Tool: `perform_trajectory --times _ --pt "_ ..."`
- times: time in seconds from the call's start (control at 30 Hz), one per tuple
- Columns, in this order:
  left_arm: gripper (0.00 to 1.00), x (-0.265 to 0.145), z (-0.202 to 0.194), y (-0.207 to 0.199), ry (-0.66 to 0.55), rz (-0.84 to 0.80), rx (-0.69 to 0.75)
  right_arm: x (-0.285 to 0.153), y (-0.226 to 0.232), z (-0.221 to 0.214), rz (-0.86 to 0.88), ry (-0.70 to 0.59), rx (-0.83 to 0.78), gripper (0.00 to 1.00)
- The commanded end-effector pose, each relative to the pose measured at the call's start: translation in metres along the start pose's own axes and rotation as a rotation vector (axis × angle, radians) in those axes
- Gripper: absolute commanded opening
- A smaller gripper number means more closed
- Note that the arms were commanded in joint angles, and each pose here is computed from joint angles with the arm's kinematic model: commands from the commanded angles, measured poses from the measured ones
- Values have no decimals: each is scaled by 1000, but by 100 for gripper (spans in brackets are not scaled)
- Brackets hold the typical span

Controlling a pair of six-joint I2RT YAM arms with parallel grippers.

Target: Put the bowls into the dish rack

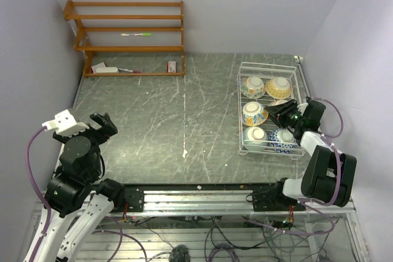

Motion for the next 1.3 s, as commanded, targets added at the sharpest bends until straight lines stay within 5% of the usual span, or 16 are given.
perform_trajectory --times 0.0,0.8,1.07,1.1,1.13,1.27 --pt "98 0 3 0 -18 -2 -22 -7 -1 0 -59 33 -63 39" --pt "98 2 2 -2 -13 -2 -11 -25 44 23 -223 -26 -434 47" --pt "98 6 -3 -6 20 -4 10 -17 135 -9 -273 -70 -764 63" --pt "98 7 -4 -7 24 -4 12 -15 144 -16 -263 -60 -795 70" --pt "98 7 -4 -7 29 -3 15 -11 149 -26 -262 -45 -827 93" --pt "98 9 -7 -7 38 3 27 2 192 -71 -194 8 -982 100"
Point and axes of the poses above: each gripper's point midway between its finger pads, its own x axis out along the fingers, its own y axis along the line the jaws close on, z = x × y, the point moved 8 cm from there along -x, back along the fingers, and after that the axes turned 11 degrees about -x, right-handed, at the moved point
